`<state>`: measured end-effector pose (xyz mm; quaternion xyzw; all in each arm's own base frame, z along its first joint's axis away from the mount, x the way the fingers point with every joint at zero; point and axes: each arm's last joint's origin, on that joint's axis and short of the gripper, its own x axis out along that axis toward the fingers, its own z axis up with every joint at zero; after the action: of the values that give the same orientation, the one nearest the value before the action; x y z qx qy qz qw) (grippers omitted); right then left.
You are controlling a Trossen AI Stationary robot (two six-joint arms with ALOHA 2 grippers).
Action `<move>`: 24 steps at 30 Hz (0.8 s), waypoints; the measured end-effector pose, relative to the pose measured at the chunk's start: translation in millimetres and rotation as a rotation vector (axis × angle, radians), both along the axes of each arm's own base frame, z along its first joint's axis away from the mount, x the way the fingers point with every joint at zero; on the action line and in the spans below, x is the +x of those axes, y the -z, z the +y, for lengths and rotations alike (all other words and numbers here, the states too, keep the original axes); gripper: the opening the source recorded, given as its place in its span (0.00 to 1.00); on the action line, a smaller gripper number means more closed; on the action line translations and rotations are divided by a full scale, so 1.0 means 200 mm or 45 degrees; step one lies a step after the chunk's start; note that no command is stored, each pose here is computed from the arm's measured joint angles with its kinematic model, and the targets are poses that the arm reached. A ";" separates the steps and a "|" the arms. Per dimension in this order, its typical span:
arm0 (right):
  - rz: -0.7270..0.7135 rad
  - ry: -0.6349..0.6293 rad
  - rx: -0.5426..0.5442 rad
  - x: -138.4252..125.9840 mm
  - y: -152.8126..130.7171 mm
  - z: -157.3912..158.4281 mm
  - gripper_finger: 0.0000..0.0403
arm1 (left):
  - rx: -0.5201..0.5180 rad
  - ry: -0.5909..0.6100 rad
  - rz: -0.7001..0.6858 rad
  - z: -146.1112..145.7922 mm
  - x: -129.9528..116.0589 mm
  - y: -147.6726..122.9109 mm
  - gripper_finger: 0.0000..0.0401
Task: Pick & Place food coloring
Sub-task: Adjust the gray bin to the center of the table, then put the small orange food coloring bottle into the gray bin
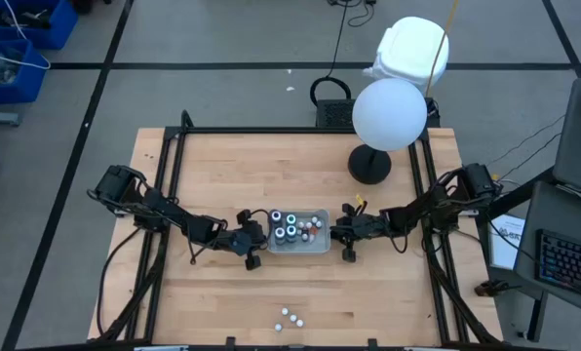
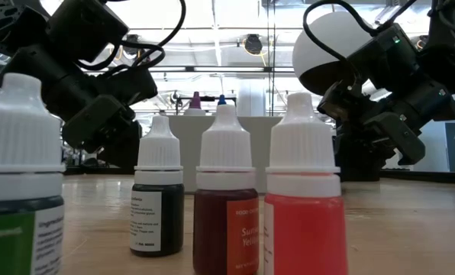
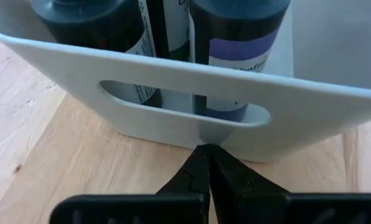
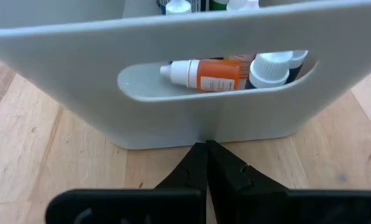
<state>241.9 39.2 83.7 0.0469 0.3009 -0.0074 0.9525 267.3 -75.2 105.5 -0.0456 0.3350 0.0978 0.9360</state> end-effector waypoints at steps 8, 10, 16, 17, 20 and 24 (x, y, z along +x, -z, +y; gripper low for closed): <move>0.039 0.003 0.010 -0.01 -0.01 0.00 0.00 | 0.027 0.007 0.070 0.01 -0.03 -0.01 0.01; 0.078 0.012 0.021 -0.03 -0.03 0.00 0.00 | 0.040 0.005 0.096 0.02 -0.05 -0.04 0.01; 0.163 -0.007 0.036 -0.09 -0.08 0.03 0.00 | 0.155 0.136 0.022 0.01 -0.11 -0.22 0.01; 0.159 -0.021 0.038 -0.10 -0.09 0.04 0.00 | 0.187 0.182 -0.018 0.00 -0.12 -0.27 0.01; 0.104 -0.075 0.033 -0.11 -0.14 0.08 0.00 | 0.295 0.326 -0.150 -0.03 -0.17 -0.40 0.01; 0.018 -0.153 0.018 -0.11 -0.19 0.13 0.00 | 0.354 0.432 -0.367 -0.04 -0.28 -0.54 0.01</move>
<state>219.0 64.9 122.6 0.0355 0.3099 0.0518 0.9487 210.5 -83.8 213.7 0.1267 0.1845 -0.0229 0.9744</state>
